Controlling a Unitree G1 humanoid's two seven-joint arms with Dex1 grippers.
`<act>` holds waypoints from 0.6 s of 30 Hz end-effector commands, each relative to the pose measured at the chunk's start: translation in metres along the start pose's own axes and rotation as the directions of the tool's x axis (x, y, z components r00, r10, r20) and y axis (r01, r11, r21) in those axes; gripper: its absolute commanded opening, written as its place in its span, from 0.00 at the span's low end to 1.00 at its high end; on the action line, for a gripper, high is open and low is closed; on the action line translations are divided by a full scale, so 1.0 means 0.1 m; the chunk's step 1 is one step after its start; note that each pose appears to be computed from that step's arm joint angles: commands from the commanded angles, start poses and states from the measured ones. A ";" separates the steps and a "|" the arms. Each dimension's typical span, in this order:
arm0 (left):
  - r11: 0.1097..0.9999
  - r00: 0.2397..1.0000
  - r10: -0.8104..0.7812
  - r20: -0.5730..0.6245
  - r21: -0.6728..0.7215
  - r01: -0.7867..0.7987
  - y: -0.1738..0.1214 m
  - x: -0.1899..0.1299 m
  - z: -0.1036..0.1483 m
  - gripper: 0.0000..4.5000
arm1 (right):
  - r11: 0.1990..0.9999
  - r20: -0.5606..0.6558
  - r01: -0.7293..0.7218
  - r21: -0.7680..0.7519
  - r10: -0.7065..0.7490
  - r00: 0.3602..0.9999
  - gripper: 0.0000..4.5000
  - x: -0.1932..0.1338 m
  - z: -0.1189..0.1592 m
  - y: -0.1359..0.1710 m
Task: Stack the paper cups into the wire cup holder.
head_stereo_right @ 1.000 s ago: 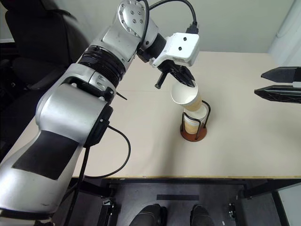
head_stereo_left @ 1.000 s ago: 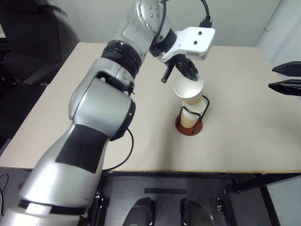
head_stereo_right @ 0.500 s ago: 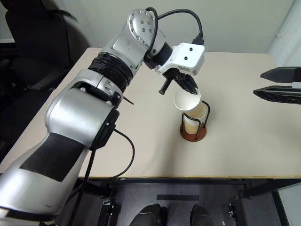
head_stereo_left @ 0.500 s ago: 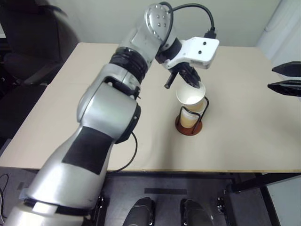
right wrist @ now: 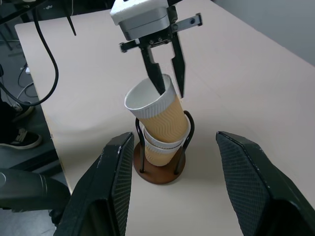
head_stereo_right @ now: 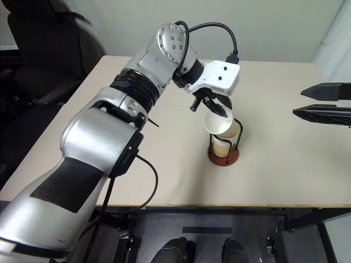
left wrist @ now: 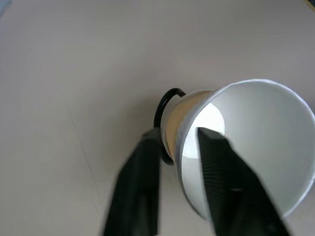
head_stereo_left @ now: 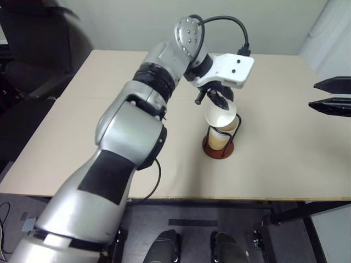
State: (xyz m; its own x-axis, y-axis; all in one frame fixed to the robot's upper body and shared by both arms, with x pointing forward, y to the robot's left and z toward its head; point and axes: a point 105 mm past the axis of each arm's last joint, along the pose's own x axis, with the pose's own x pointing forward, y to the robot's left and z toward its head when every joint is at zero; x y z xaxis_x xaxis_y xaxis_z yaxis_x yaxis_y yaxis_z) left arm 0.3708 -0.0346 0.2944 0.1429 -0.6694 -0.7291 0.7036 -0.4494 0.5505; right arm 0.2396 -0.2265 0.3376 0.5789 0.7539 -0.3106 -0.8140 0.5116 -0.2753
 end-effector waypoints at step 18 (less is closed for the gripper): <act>0.987 0.990 0.142 -0.006 0.072 -0.141 0.17 0.09 0.10 0.99 | 0.998 -0.007 0.032 -0.051 -0.032 0.999 0.59 -0.10 0.11 0.05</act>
State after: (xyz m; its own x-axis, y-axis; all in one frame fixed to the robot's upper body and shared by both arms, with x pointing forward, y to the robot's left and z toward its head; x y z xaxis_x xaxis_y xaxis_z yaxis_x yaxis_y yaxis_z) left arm 0.3757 -0.0516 0.2958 0.2176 -0.7104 -0.6693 0.6529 -0.4038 0.6408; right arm 0.2381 -0.2263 0.3334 0.5790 0.7426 -0.3365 -0.8149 0.5137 -0.2685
